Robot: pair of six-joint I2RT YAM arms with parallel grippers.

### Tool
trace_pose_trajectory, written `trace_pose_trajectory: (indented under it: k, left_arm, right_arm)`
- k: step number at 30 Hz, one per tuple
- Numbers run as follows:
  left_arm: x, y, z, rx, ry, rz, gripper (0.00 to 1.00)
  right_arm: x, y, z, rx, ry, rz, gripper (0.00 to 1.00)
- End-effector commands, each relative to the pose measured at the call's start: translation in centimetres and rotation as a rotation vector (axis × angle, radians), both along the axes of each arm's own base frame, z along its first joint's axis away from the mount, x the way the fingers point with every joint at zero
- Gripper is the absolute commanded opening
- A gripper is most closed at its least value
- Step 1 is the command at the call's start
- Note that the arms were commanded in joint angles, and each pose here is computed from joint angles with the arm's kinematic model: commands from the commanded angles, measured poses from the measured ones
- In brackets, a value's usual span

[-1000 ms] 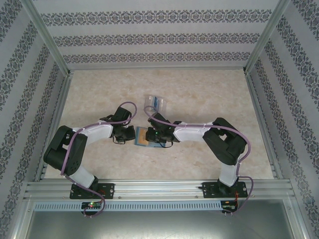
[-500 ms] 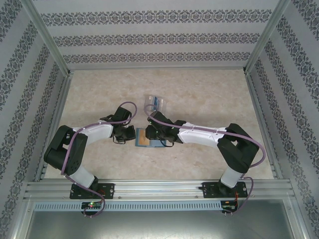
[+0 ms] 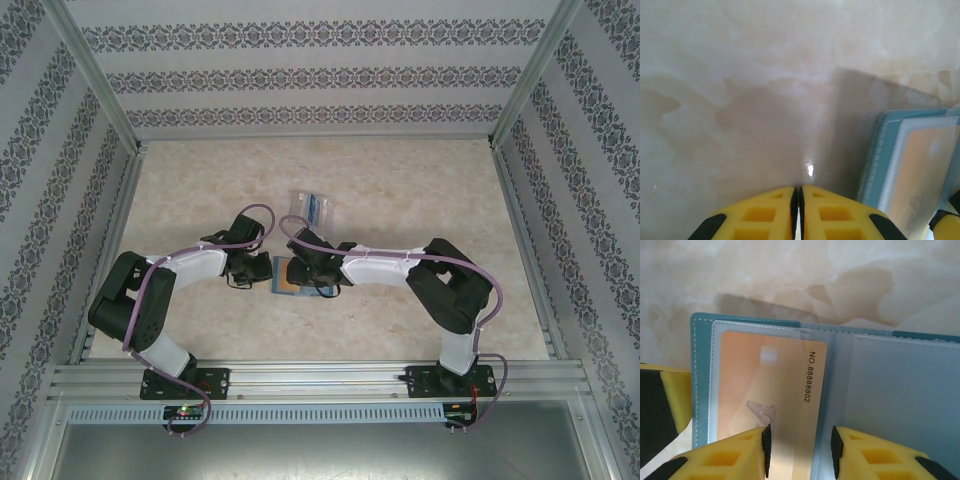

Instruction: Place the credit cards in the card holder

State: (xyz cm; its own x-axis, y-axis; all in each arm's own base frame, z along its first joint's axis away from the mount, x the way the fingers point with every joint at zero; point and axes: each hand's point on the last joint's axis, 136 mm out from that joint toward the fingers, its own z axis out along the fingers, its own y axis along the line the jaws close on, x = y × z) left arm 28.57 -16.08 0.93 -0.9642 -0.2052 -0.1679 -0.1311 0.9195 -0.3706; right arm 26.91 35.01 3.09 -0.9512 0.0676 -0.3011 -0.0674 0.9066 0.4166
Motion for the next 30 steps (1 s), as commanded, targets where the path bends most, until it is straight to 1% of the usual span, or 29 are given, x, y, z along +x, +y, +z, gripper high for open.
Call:
trace_pose_trajectory:
  k: [1,8,14,21,30]
  left_arm:
    - [-0.9,-3.8,-1.6,-0.146,0.036,-0.082,0.15]
    - [-0.9,-4.0,-1.4,-0.161,0.036,-0.086,0.15]
    - [-0.9,-4.1,-1.5,-0.167,0.039,-0.087,0.15]
    - [-0.8,-4.4,-1.5,-0.186,0.038,-0.080,0.15]
    - [-0.7,-4.5,-1.5,-0.196,0.040,-0.078,0.15]
  right_arm:
    - [-0.3,-0.1,-0.8,-0.041,0.020,-0.012,0.38]
    - [-0.3,0.2,-1.4,-0.055,0.039,-0.011,0.30]
    - [-0.3,-0.1,-1.7,-0.083,0.044,-0.015,0.29]
    - [-0.9,1.4,-2.7,-0.021,0.104,-0.005,0.27]
    - [-0.5,2.5,-1.6,0.051,0.081,0.013,0.27]
